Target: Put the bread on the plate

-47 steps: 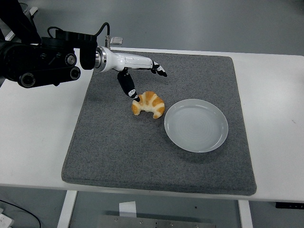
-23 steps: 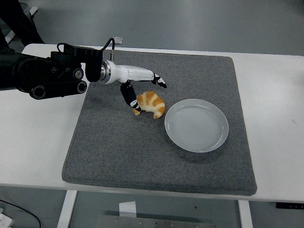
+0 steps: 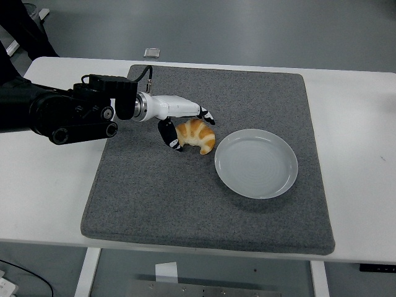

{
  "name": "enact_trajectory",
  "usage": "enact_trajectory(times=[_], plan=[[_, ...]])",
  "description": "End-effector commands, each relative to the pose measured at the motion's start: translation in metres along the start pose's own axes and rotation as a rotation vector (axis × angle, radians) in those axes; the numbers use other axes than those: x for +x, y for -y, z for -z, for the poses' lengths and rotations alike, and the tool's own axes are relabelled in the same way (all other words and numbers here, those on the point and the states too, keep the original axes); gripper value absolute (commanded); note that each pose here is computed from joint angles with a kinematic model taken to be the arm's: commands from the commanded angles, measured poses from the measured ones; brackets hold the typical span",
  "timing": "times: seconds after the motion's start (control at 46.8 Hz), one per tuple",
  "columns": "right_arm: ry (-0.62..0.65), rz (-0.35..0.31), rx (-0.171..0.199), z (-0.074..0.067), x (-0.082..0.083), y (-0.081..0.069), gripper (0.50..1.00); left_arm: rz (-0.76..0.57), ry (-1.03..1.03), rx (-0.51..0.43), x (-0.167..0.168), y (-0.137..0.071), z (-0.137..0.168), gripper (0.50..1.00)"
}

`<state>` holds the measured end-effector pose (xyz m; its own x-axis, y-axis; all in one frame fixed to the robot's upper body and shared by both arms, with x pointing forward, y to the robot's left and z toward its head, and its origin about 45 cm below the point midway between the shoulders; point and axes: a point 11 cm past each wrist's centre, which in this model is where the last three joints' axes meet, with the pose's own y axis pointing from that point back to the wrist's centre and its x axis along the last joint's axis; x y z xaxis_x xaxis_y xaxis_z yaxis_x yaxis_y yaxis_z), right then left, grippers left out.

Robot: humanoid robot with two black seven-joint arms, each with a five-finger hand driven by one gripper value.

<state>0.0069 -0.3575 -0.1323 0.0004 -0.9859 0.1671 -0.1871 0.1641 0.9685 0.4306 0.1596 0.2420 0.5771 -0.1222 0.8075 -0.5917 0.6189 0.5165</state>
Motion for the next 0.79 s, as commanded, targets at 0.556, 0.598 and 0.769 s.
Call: enact_trajectory(times=[0.556, 0.598, 0.769], plan=[[0.000, 0.000, 0.000, 0.000, 0.000, 0.000, 0.932, -0.050, 0.012, 0.005, -0.003, 0.010, 0.000, 0.924], [0.000, 0.000, 0.000, 0.000, 0.000, 0.000, 0.932, -0.053, 0.013, 0.008, -0.003, 0.010, 0.001, 0.921], [0.000, -0.001, 0.000, 0.000, 0.000, 0.000, 0.932, -0.057, 0.021, 0.011, -0.006, 0.014, 0.001, 0.919]])
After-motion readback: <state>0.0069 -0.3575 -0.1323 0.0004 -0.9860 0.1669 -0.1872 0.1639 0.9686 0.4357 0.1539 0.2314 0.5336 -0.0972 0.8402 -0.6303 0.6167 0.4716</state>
